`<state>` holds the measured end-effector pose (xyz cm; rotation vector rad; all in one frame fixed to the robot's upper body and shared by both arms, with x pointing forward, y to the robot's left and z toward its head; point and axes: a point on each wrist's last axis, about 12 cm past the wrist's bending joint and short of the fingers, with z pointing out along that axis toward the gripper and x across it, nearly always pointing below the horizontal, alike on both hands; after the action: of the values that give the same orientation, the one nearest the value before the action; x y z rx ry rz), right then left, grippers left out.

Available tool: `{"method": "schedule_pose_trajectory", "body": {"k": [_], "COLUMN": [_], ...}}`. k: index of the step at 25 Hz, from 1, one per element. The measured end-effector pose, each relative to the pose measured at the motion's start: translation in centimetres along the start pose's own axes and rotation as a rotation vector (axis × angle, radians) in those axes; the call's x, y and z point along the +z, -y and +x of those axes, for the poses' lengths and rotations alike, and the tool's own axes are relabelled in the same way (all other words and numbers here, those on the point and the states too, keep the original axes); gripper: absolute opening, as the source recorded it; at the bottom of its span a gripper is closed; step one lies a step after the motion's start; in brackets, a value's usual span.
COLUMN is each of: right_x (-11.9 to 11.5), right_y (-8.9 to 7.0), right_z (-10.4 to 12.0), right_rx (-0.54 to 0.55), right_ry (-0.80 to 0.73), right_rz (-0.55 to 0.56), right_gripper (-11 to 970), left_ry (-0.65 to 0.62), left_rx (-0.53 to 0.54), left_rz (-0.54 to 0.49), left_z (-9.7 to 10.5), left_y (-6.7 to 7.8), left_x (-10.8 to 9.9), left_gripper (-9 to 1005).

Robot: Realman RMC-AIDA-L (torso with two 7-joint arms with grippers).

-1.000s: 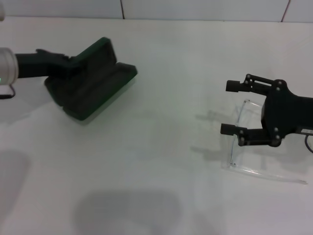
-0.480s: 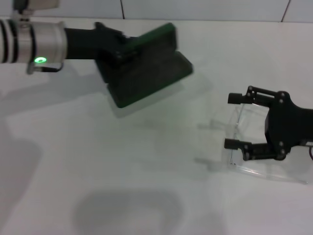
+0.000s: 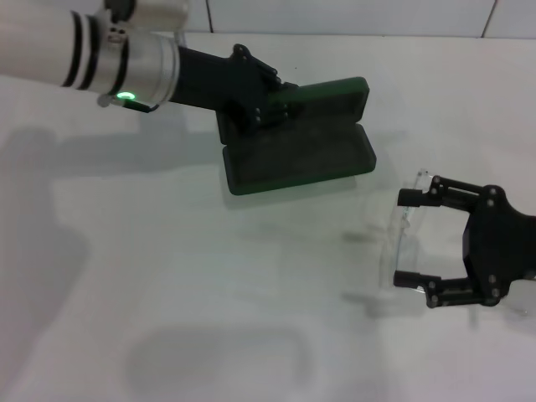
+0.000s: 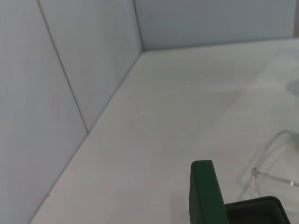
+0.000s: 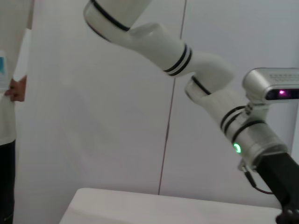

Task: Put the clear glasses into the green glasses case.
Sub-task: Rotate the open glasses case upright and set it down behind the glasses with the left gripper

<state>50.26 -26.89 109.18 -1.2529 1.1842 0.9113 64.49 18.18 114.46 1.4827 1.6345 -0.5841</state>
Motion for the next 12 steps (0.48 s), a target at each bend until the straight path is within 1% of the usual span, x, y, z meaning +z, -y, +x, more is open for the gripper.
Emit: {"method": "schedule_pose_trajectory", "body": {"k": [6,10,12], "right_x": [0.0,0.0,0.0], "right_y": [-0.5,-0.5,-0.5], "right_z": [0.3,0.4,0.4], "right_rx": [0.005,0.007,0.008], "right_ry": [0.000,-0.003,-0.003], "right_rz": [0.002,0.006,0.006], "right_gripper": [854,853,853], "left_ry": [-0.064,-0.075,-0.076], "left_rx": [0.079,0.115,0.118], "left_rz": [0.033,0.040,0.039], "left_z": [-0.7,-0.9,-0.9], "left_y": [0.1,0.4,0.4], "left_x": [2.3,3.4,3.5], "left_gripper": [214,215,215]}}
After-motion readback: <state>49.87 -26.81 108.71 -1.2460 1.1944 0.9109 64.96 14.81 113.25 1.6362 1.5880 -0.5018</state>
